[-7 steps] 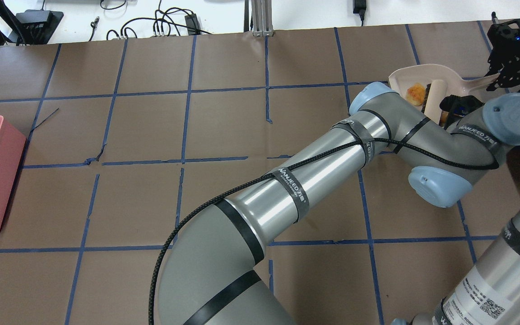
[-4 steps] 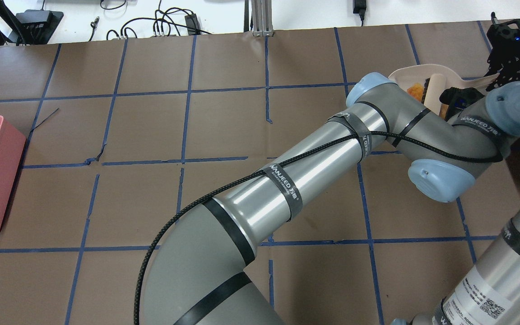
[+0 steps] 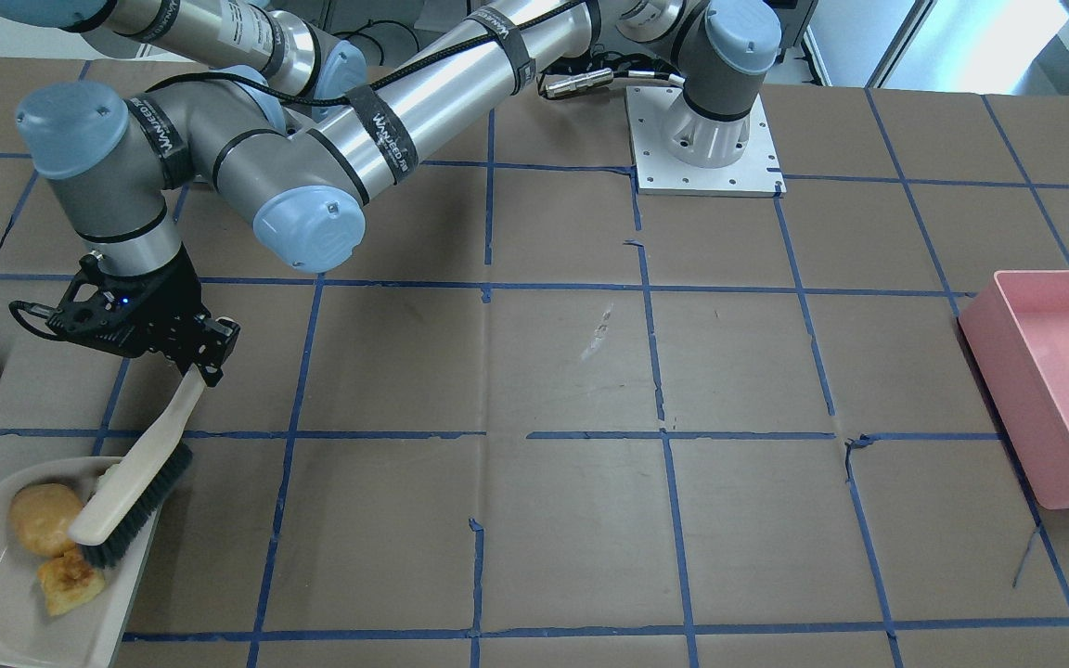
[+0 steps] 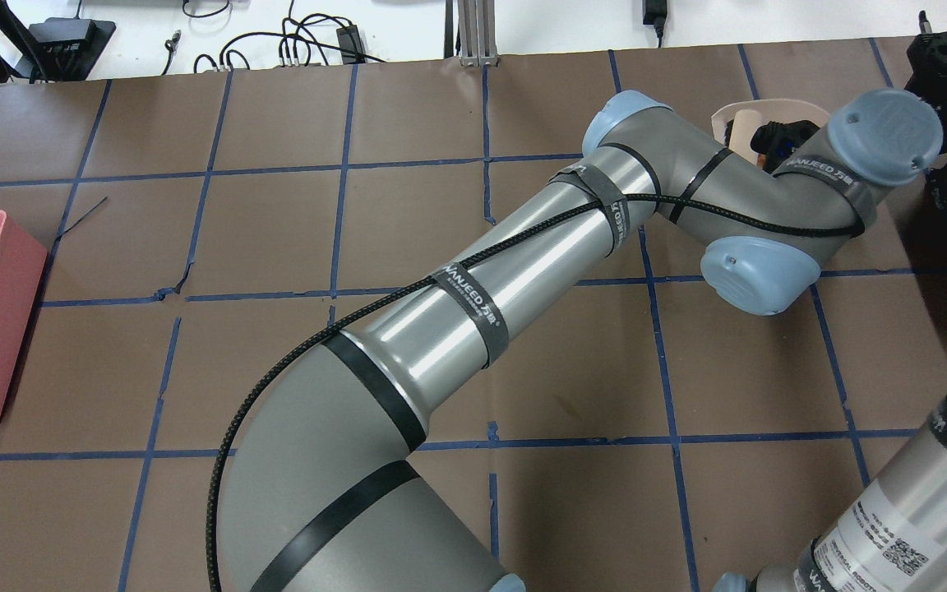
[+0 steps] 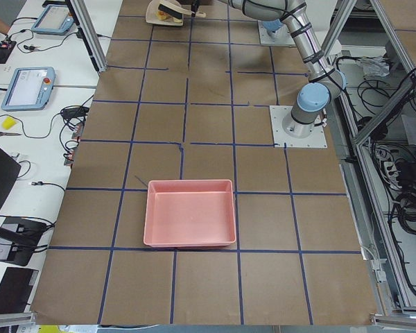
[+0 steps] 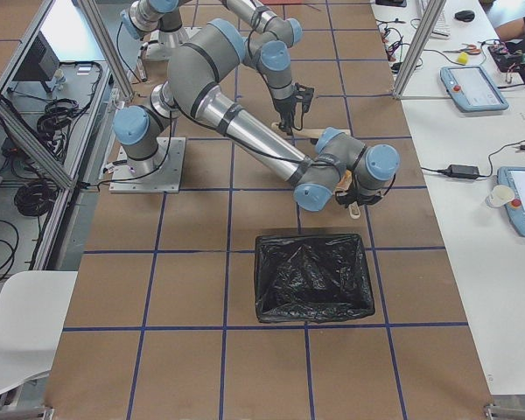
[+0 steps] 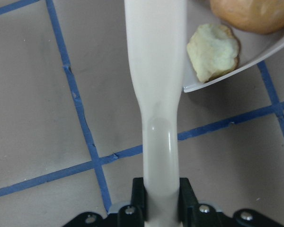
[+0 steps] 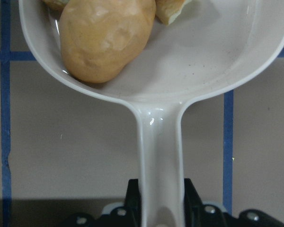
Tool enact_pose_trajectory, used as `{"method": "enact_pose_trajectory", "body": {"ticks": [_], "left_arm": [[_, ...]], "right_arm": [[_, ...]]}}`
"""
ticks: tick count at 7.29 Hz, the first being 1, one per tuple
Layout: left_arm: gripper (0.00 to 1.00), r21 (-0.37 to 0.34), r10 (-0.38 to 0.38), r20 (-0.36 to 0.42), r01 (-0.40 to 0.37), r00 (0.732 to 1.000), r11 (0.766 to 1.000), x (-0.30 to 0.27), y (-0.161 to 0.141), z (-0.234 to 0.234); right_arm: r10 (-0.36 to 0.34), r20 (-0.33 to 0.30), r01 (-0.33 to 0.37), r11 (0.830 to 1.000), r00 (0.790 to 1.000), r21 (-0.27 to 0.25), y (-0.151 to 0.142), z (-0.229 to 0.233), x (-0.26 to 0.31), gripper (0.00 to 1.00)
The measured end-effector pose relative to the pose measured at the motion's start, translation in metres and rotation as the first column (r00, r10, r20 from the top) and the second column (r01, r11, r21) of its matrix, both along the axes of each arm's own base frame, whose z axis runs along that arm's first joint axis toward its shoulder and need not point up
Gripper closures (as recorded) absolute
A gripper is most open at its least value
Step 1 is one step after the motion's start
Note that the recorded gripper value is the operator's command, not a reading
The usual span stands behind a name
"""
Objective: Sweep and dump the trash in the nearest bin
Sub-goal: 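Lift the loaded dustpan with the right gripper while the left withdraws the brush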
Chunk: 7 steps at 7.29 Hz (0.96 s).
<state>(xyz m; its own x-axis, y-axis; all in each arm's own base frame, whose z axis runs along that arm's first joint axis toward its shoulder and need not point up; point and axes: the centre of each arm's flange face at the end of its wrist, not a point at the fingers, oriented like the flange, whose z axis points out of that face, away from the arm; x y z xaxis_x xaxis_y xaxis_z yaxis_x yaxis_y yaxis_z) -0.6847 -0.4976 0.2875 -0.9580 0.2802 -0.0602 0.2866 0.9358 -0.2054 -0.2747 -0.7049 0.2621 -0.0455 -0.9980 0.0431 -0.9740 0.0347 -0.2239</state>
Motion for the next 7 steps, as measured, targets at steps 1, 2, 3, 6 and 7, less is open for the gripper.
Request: {"method": "enact_pose_trajectory", "body": {"ticks": [1,2,3,6,7], "left_arm": [[0.96,0.011,0.003,-0.004,-0.003,1.0,1.0,0.021,-0.017,0.011],[0.96,0.028,0.028,-0.008,-0.027,1.0,0.999,0.053,-0.04,0.023],[0.96,0.046,0.064,0.001,-0.064,0.998,0.997,0.094,-0.062,0.037],[0.97,0.119,0.224,0.03,-0.226,0.974,0.967,0.24,-0.101,0.056],[0.97,0.161,0.264,0.032,-0.266,0.964,0.95,0.293,-0.1,0.054]], "right_arm": [[-0.035,0.055,0.036,0.999,0.998,-0.002,0.009,0.0,-0.017,1.0],[-0.071,0.099,0.072,0.997,0.993,-0.006,0.02,0.008,-0.033,1.0],[-0.114,0.128,0.118,0.993,0.985,-0.023,0.034,0.027,-0.051,1.0],[-0.333,0.199,0.35,0.935,0.922,-0.053,0.105,0.085,-0.14,1.0],[-0.423,0.223,0.443,0.895,0.878,-0.048,0.138,0.094,-0.18,1.0]]}}
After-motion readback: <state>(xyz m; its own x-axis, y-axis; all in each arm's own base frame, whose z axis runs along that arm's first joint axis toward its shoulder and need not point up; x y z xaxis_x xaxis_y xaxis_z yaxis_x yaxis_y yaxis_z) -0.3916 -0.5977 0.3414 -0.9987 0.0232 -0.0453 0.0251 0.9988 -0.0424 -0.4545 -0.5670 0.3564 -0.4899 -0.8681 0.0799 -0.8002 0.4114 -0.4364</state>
